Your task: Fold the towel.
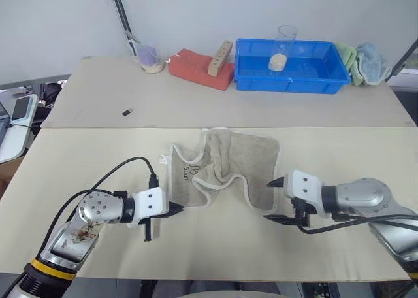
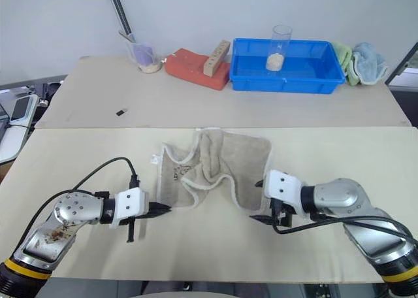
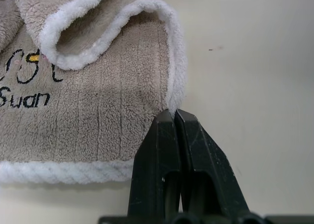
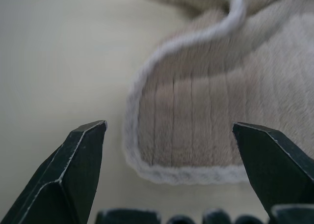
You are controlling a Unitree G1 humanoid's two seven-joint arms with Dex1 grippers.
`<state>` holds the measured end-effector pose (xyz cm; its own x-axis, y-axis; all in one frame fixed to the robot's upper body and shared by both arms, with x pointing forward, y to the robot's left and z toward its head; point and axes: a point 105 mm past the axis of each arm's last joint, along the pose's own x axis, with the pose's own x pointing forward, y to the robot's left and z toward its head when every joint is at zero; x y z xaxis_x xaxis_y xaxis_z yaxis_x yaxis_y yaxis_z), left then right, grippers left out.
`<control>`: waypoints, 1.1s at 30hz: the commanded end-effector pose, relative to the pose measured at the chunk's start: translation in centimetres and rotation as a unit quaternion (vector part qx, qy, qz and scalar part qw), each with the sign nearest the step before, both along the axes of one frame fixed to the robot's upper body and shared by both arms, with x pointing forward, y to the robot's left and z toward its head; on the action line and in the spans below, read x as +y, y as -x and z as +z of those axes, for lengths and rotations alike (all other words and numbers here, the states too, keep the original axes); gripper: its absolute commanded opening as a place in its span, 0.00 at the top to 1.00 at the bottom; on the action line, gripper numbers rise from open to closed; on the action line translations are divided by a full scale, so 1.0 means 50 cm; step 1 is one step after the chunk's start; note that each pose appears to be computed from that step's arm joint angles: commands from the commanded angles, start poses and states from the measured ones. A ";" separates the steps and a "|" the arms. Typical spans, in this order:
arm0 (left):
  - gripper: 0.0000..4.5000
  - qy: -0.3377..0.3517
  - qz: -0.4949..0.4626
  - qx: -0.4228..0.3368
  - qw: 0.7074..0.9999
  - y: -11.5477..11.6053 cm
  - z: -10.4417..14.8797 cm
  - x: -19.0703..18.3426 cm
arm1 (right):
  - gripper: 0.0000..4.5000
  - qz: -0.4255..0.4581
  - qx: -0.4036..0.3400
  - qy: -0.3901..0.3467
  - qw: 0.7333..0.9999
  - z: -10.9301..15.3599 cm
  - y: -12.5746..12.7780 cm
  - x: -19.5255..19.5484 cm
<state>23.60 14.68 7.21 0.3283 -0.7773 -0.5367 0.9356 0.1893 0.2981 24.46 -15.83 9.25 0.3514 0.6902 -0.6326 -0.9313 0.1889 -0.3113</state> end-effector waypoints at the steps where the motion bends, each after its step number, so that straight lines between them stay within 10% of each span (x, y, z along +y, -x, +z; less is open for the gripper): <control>1: 0.98 0.008 0.014 -0.017 1.000 0.002 0.025 0.004 | 0.00 0.010 -0.012 0.015 1.000 -0.017 0.002 -0.007; 15: 1.00 0.000 0.065 -0.024 0.998 0.002 0.018 0.052 | 0.99 -0.013 -0.026 0.024 0.999 -0.035 -0.029 -0.026; 26: 1.00 0.009 0.062 0.095 0.993 0.007 0.081 0.141 | 0.99 -0.072 0.045 -0.038 0.996 0.090 0.021 -0.124; 33: 1.00 0.130 0.172 0.010 0.976 -0.188 0.195 0.165 | 0.99 -0.181 -0.030 -0.105 0.977 0.234 -0.061 -0.211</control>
<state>31.92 22.19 16.64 0.5411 -0.7615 -0.3569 0.8397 0.5124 0.1799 27.04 -25.76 19.74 0.5936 0.6355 -0.4937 -0.7994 0.5360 -0.2712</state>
